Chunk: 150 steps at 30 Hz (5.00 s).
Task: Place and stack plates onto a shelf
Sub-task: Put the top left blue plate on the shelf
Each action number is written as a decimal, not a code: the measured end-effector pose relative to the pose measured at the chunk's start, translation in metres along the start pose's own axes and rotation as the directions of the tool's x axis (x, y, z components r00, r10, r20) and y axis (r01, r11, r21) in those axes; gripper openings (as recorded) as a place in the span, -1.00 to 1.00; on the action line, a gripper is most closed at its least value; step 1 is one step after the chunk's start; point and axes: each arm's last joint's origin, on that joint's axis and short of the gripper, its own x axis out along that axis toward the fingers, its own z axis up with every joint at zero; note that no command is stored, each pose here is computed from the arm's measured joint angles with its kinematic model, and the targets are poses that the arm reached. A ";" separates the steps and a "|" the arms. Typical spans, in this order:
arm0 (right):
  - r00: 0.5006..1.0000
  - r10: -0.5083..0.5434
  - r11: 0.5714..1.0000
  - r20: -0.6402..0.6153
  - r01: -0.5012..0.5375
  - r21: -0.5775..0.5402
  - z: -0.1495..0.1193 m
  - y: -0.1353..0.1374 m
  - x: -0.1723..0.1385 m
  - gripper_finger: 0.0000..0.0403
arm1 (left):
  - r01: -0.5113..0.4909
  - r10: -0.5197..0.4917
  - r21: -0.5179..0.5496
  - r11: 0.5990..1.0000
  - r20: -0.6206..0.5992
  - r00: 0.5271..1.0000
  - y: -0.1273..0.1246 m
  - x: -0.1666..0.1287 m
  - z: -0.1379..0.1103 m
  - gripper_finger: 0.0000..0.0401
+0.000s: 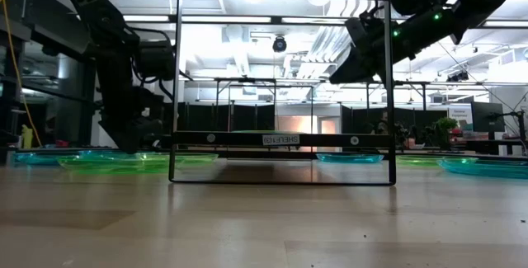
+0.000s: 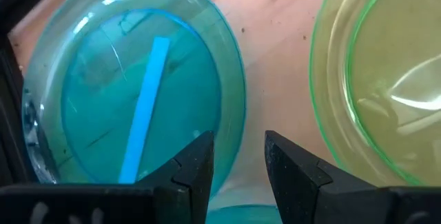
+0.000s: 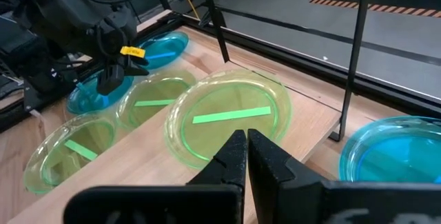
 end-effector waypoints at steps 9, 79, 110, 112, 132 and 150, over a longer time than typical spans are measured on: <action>0.999 -0.014 1.000 -0.031 0.014 0.001 -0.007 -0.001 0.007 -1.00 | -0.049 0.049 0.033 0.998 0.003 0.999 -0.002 0.006 0.000 -0.42; 1.000 -0.004 1.000 -0.010 0.004 0.005 -0.005 0.000 0.007 -1.00 | -0.137 -0.786 0.954 0.267 0.298 0.542 -0.132 -0.125 -0.043 -1.00; 1.000 0.000 1.000 -0.010 0.000 -0.010 -0.005 0.000 0.007 -1.00 | -0.066 -0.815 0.917 0.394 0.381 0.437 -0.143 -0.130 -0.035 -0.44; 1.000 0.000 1.000 -0.010 0.000 -0.010 -0.005 0.000 0.007 -1.00 | -0.095 -0.774 0.900 0.426 0.417 0.477 -0.141 -0.130 -0.036 -0.41; 1.000 0.000 1.000 0.000 0.000 -0.007 -0.004 0.000 0.007 -1.00 | 0.149 -0.543 0.707 0.691 0.373 0.752 -0.095 -0.085 -0.003 -0.98; 1.000 0.000 1.000 0.001 0.000 -0.007 -0.004 0.000 0.007 -1.00 | 0.417 -0.675 0.666 0.619 0.179 0.716 -0.100 -0.073 -0.007 -1.00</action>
